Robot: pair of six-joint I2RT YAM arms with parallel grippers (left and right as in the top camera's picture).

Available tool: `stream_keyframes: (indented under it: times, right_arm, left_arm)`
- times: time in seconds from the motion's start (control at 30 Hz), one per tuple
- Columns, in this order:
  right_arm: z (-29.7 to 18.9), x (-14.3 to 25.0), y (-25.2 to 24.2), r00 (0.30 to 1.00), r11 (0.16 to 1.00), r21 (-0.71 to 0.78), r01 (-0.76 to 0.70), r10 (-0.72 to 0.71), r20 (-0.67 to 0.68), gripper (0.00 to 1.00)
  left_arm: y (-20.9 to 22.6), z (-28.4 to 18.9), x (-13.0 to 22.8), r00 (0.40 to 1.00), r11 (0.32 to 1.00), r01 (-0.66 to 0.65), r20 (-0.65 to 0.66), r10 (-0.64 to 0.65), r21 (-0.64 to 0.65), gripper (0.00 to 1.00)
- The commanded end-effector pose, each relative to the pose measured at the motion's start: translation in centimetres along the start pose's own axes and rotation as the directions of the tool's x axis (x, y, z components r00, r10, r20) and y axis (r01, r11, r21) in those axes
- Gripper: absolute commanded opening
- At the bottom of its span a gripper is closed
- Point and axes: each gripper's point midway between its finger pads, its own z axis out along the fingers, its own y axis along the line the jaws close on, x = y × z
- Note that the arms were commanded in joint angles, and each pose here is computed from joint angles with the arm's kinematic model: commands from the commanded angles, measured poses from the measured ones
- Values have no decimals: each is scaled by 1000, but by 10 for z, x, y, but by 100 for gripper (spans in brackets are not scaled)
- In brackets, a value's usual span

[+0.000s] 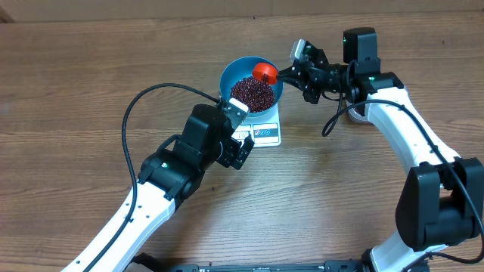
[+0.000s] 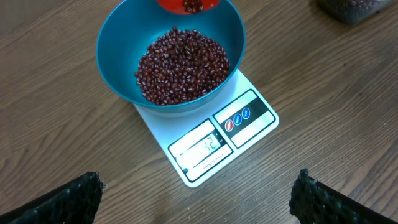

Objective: Scoop item into bowl and weigh 150g on scale
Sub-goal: 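Tilt the scoop with the right gripper to pour beans into the bowl, then move the empty scoop back right into the bean tub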

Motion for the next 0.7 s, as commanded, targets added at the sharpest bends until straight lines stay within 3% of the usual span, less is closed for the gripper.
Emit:
stream_keyframes:
  times: [0.0,0.13,0.37,0.67]
  right_arm:
    - [3,-2,4,999,999,-18,34,-33,12,4]
    - [3,-2,4,999,999,-18,35,-35,12,4]
    - [3,-3,3,986,986,-13,165,-165,16,4]
    - [3,-2,1,987,987,-4,163,-163,9,4]
  left_arm:
    - [1,-5,-14,999,1000,-9,36,9,2,99]
    - [1,-5,-15,999,1000,-9,37,9,2,100]
    - [1,-5,-14,999,1000,-9,36,9,2,100]
    - [1,-5,-15,999,1000,-9,37,9,2,99]
